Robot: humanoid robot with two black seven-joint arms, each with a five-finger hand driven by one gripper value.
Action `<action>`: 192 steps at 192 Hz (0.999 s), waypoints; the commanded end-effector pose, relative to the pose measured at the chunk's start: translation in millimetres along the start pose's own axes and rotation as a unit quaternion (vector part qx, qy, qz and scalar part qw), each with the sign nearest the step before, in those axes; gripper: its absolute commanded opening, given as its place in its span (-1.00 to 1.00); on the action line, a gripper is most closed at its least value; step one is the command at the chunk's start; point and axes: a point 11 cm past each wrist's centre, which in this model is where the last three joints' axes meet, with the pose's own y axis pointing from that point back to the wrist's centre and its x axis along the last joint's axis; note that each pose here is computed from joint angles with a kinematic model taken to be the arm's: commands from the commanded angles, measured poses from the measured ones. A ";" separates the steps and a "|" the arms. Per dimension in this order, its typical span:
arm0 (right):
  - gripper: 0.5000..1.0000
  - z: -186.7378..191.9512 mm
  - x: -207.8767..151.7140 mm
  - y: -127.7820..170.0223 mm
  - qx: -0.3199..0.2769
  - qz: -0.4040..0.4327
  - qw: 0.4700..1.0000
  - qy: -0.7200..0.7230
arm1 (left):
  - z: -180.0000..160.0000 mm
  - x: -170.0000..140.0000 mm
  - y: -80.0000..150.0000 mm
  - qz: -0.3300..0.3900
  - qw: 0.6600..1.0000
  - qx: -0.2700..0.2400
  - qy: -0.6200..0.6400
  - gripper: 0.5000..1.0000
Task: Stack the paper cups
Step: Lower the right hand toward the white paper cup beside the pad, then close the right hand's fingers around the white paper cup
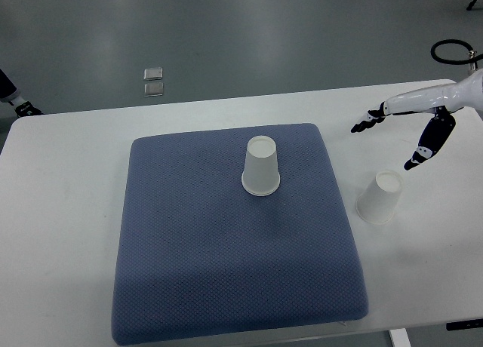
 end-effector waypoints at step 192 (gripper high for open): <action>0.62 23.3 -73.9 -45.8 -0.039 -0.036 0.990 0.131 | 0.0 0.0 0.0 0.000 1.000 0.000 0.000 1.00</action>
